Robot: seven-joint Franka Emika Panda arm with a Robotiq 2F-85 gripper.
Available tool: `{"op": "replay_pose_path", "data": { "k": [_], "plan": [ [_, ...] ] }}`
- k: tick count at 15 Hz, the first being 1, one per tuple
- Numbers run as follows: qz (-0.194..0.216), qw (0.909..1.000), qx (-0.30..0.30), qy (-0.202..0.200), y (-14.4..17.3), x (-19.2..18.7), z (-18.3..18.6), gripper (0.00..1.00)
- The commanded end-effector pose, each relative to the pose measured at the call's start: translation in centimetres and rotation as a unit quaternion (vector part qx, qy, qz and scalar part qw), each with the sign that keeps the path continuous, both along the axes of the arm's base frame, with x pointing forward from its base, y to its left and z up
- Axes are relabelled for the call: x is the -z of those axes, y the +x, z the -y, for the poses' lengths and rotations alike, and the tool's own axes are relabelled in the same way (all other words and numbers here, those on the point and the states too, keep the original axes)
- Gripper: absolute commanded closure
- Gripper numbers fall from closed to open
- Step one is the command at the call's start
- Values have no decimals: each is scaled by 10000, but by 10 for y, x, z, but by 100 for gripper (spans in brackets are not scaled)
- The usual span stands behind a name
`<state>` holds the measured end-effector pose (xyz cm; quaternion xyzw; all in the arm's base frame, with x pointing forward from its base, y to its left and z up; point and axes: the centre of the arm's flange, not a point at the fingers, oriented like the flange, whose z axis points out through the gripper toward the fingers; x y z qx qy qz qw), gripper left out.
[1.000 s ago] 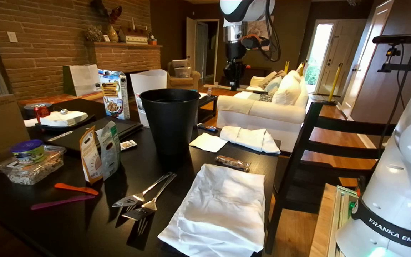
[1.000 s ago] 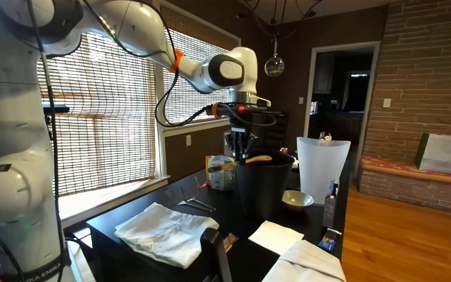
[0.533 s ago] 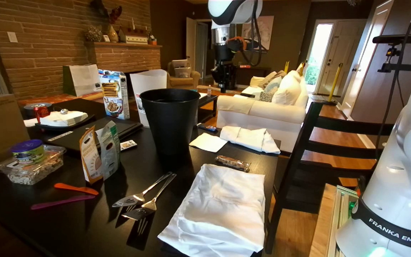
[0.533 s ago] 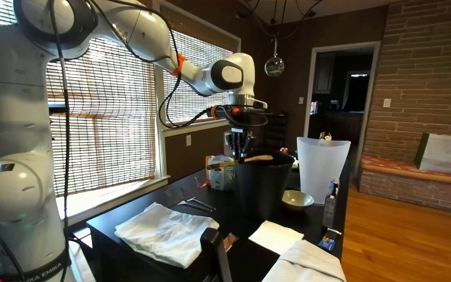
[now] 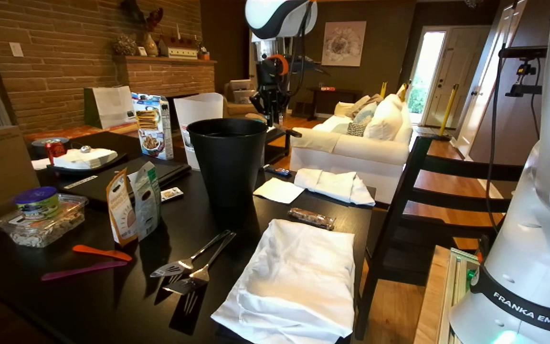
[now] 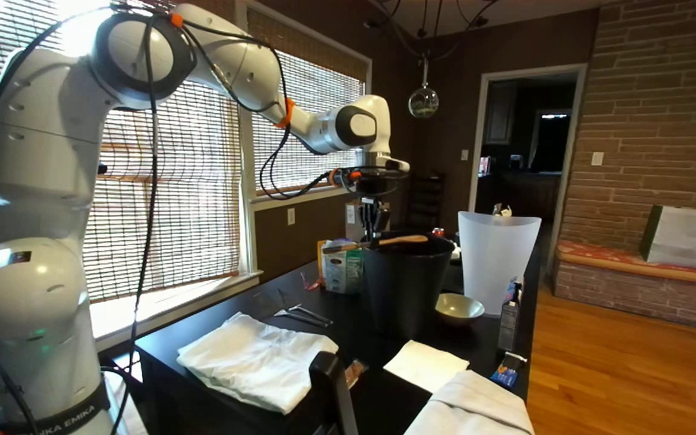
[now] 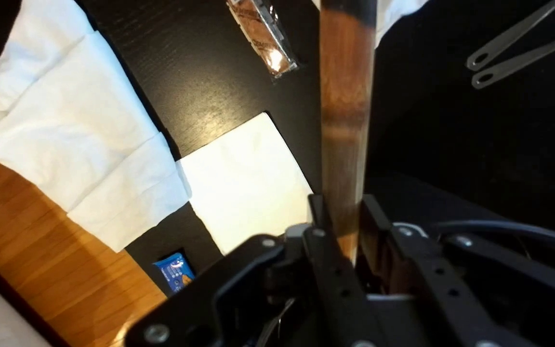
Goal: Put the wooden spoon on top of the black bin.
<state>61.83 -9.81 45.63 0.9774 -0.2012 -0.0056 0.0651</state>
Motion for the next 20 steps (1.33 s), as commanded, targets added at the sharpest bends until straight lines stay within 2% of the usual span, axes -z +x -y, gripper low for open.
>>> {"op": "replay_pose_path", "data": {
  "k": [1, 5, 6, 7, 13, 14, 15, 20],
  "plan": [
    [28, 9971, 758, 30, 48, -2, -6, 95],
    [41, 9911, 1324, 143, 76, -5, -12, 95],
    [76, 9944, 1053, 11, 45, 6, -10, 95],
    [73, 9943, 1067, 14, 49, 7, -11, 80],
    [50, 9942, 1074, 4, 49, 10, -9, 80],
    [50, 9942, 1075, 4, 49, 10, -9, 95],
    [193, 9928, 1181, -67, 53, 9, -8, 95],
    [366, 9858, 1633, -121, 76, 8, -12, 95]
  ]
}}
